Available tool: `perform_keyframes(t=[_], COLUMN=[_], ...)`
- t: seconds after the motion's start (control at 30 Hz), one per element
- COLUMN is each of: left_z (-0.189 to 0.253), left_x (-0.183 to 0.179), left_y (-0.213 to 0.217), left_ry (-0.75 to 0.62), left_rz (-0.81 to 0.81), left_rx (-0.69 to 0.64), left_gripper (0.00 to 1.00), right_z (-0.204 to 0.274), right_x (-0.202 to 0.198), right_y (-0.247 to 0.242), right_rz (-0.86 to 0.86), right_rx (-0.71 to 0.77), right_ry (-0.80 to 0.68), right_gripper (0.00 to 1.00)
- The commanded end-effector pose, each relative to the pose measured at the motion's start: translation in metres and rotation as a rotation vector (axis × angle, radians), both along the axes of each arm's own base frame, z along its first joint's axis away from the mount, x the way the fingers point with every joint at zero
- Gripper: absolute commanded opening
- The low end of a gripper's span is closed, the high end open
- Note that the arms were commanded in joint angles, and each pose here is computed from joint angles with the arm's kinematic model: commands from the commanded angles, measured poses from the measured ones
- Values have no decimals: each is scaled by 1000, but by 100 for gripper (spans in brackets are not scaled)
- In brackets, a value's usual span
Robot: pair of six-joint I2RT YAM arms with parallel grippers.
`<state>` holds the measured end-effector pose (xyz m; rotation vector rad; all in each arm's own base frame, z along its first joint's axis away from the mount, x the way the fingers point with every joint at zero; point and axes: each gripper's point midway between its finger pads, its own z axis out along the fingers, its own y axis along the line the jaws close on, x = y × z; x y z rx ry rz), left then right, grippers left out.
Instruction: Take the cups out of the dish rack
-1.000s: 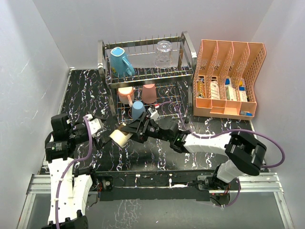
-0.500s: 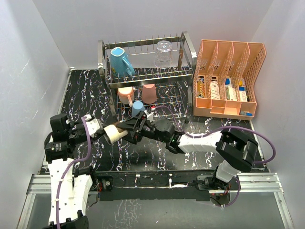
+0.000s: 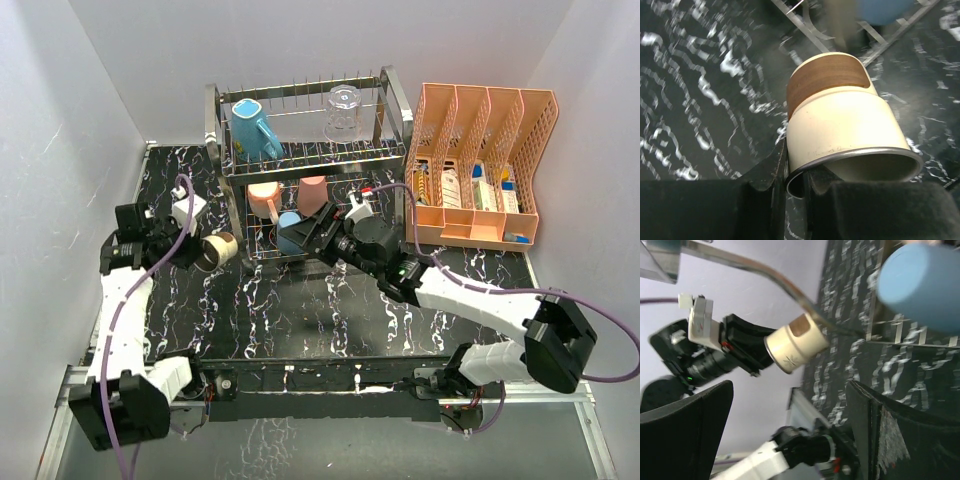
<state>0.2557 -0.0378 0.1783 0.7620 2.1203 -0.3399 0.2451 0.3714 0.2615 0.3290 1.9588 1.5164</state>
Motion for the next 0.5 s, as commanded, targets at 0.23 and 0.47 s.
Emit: perform_keyframes(t=[0.23,0.47], left_z=[-47,-82], left_x=[66,122], left_y=[93,119], left_ry=[299,429], left_rz=[503,572], left_rx=[222,289], left_gripper=[0,0], right_z=[-33,-52], right_x=[29,33], right_y=[-78,-100], right_rz=[-228,-262], right_rx=[-514,-663], right_ry=[-206,-231], right_gripper=[98,98])
